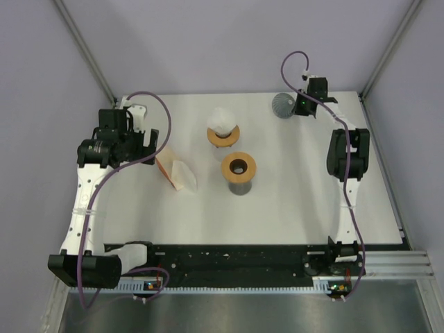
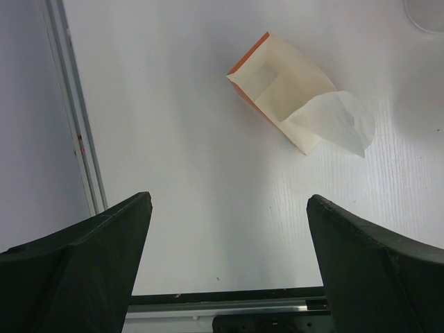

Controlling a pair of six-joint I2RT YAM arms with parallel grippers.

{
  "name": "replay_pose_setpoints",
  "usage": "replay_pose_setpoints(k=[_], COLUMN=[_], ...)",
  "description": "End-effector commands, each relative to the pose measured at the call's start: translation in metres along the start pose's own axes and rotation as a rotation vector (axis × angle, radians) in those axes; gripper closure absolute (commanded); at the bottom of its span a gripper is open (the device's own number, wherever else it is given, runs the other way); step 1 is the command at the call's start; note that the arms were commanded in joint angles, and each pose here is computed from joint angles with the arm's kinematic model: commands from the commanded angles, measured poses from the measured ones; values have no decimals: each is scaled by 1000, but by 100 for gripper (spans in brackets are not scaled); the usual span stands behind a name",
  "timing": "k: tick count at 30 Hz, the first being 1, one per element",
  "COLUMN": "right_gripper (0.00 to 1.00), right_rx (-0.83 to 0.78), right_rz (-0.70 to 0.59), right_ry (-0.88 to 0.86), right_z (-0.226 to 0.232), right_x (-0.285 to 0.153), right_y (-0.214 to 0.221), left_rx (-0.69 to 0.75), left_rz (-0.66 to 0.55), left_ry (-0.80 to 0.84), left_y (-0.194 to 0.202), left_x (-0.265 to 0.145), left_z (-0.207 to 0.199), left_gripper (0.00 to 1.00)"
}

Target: Place the coffee filter in the dripper

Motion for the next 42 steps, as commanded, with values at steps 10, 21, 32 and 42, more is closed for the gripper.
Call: replay_pose_setpoints(k=[10, 21, 32, 42], right_gripper=[100, 100, 100, 100], right_rx=[60, -14, -105, -137], right_rz=[-128, -34, 211, 320], right_ry=[-145, -321, -562, -683], right_z=[61, 136, 198, 233], right_x=[-158, -286, -366, -388], right_y=[-74, -36, 42, 82], left_rx=[-9, 140, 236, 285], left_rz=[-191, -371, -476, -374], left_ry=[125, 331, 571, 617], left_y=[-48, -129, -171, -160], left_x=[-27, -67, -88, -50], left_z=[-10, -80, -175, -218], left_gripper=[4, 7, 3, 13])
Point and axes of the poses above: each gripper's point midway between its finger pads, its own x axis out along the fingers, its own z axis along the line the jaws close on, y = z × x, the point moved 4 cm from there along -x, back along the fingers, and after that the axes turned 6 degrees about x, right-handed, at the moved point
